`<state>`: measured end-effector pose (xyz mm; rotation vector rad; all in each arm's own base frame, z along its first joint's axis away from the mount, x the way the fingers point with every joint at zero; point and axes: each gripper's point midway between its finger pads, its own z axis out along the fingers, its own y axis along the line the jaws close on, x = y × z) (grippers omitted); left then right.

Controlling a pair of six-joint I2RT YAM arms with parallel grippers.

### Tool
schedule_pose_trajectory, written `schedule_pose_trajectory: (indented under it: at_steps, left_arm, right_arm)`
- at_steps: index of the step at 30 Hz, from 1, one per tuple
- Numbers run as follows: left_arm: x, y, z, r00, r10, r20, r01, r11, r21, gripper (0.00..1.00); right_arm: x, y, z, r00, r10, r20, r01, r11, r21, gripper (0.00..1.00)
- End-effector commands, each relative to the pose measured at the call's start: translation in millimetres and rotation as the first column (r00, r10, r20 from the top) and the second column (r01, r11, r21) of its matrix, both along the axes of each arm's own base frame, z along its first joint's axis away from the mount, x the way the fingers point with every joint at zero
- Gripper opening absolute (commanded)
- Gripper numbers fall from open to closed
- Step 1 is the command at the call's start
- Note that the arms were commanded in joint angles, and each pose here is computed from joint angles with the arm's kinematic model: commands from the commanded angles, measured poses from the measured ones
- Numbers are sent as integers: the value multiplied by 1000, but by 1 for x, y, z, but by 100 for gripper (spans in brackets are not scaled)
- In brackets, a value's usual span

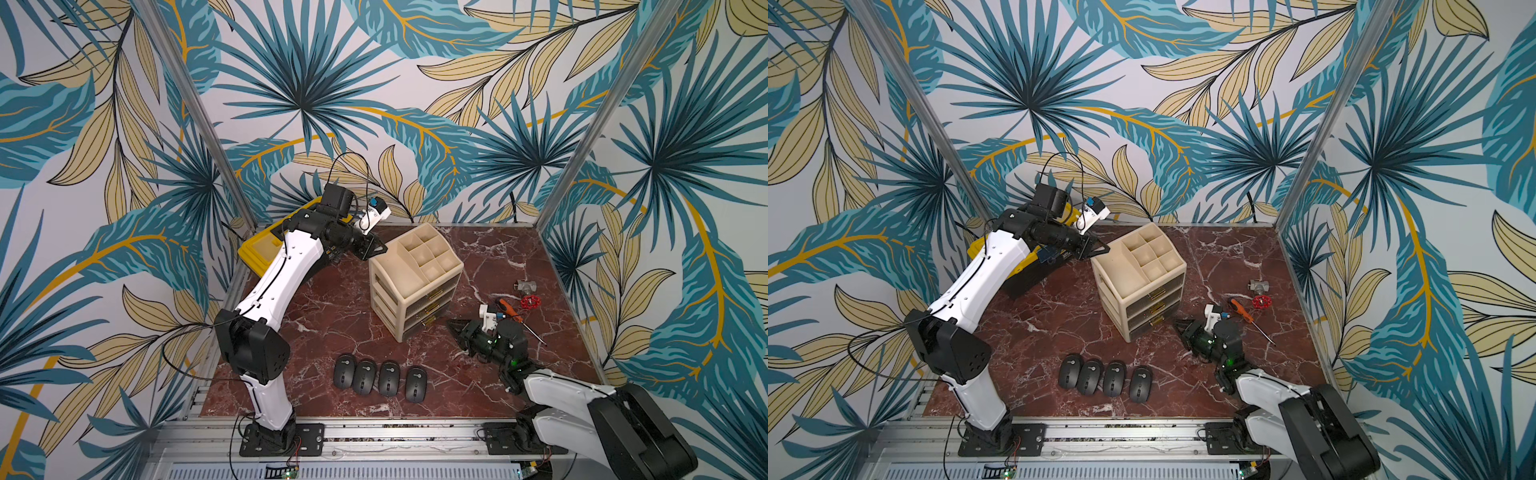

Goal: Take the mice out of the drawer
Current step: Adjust the storage box at the center of the board.

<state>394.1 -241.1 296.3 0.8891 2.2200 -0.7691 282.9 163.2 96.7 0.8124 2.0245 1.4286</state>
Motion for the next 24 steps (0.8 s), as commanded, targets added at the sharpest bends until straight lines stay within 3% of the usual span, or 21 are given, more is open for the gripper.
schedule_pose_trajectory:
  at_steps: [1, 11, 24]
  left_arm:
    - [3, 18, -8, 995, 94, 13, -95, 994, 59, 13]
    - [1, 22, -8, 993, 115, 19, -116, 991, 71, 12]
    - [0, 21, -6, 993, 115, 17, -116, 991, 60, 12]
  right_arm:
    - [6, 8, 10, 999, 14, 50, -18, 998, 66, 23]
    - [23, 32, 5, 994, 90, 59, -96, 989, 115, 29]
    - [30, 44, -9, 993, 99, 61, -106, 985, 134, 29]
